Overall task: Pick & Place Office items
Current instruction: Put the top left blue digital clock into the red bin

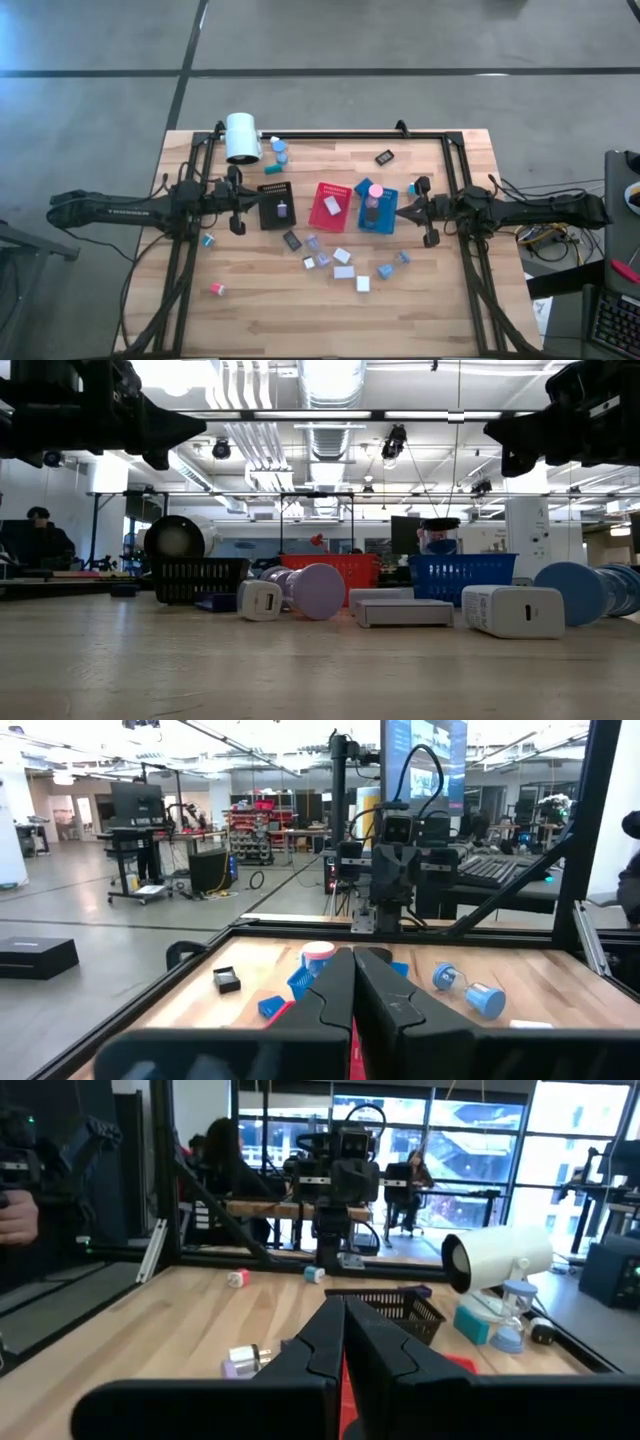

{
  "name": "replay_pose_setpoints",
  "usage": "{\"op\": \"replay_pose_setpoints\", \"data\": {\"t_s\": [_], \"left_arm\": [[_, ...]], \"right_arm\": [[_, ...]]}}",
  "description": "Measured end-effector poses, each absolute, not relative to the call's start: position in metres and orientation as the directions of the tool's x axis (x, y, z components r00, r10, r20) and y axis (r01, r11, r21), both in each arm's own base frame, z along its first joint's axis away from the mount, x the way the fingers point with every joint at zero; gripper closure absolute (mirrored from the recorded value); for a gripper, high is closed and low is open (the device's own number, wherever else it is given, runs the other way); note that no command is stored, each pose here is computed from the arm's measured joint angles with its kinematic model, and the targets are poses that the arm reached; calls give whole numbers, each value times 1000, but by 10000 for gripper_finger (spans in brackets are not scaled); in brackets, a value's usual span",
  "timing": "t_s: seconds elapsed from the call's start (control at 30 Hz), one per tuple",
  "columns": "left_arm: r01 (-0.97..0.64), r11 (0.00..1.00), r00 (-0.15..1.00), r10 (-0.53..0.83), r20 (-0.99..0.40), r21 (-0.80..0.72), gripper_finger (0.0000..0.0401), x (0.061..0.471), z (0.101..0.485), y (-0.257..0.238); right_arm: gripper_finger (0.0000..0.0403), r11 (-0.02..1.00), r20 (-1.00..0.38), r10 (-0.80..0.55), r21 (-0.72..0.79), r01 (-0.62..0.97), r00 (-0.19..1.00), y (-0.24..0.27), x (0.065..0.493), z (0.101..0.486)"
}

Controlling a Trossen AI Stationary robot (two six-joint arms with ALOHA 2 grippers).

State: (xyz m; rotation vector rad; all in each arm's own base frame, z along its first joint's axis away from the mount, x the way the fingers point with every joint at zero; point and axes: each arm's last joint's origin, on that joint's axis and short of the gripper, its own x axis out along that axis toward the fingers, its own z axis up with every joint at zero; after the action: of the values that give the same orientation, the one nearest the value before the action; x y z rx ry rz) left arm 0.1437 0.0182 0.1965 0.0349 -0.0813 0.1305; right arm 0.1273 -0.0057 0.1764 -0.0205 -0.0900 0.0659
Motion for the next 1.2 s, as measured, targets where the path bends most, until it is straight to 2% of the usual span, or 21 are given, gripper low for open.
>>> {"op": "replay_pose_setpoints", "data": {"t_s": [0.6, 1.1, 1.2], "left_arm": [[-146, 989, 988, 144, 62, 26, 394, 144, 195, 19], [-157, 987, 983, 154, 98, 30, 394, 146, 209, 19], [-244, 970, 966, 243, 92, 1, 394, 146, 210, 22]], "right_arm": [[394, 998, 98, 62, -22, -60, 993, -6, 127, 177], [394, 998, 79, 62, -22, -60, 995, -6, 127, 175], [394, 998, 70, 62, -20, -60, 996, -6, 128, 175]]}}
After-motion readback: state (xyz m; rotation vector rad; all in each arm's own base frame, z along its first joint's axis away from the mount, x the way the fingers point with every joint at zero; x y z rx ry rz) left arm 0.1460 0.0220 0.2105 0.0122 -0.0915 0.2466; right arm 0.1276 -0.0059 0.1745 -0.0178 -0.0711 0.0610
